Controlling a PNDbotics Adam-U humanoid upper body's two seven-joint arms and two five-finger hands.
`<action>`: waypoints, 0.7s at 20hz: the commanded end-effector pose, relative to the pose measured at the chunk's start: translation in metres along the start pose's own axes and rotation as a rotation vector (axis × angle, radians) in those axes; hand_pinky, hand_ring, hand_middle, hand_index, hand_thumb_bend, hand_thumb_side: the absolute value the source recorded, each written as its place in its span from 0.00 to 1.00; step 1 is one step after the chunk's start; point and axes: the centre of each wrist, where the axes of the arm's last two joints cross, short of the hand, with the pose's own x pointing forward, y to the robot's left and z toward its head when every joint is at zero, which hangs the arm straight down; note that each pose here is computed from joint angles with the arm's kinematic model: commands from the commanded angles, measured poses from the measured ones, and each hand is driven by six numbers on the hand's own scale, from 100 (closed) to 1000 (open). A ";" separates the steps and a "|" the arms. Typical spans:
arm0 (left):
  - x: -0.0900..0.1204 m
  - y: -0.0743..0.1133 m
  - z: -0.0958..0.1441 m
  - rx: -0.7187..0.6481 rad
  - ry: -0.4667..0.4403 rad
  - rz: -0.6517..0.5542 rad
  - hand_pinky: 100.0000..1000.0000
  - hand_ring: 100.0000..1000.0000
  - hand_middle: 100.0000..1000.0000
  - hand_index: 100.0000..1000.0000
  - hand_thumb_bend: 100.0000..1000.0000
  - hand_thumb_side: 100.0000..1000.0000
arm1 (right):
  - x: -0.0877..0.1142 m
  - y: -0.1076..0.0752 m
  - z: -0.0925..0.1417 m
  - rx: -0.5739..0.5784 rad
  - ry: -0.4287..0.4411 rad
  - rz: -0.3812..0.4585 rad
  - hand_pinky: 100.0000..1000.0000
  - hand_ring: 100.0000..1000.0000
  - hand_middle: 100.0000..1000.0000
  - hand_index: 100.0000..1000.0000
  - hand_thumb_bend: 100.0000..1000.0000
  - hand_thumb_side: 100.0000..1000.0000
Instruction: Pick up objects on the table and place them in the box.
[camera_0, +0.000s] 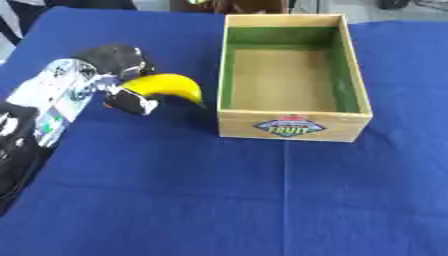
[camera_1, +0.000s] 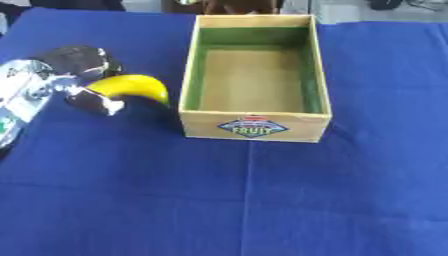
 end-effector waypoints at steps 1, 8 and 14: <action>-0.014 0.022 0.014 0.059 0.043 -0.023 0.34 0.53 0.46 0.67 0.00 0.48 | 0.005 -0.006 -0.006 -0.007 -0.033 0.009 0.77 0.72 0.72 0.91 0.00 1.00; -0.016 0.043 0.023 0.111 0.064 -0.041 0.34 0.53 0.46 0.67 0.00 0.49 | 0.004 -0.007 -0.006 -0.006 -0.031 0.013 0.77 0.72 0.72 0.91 0.00 1.00; -0.013 0.067 0.028 0.189 0.074 -0.058 0.34 0.53 0.46 0.67 0.00 0.50 | 0.004 -0.007 -0.005 -0.003 -0.030 0.017 0.77 0.72 0.72 0.91 0.00 1.00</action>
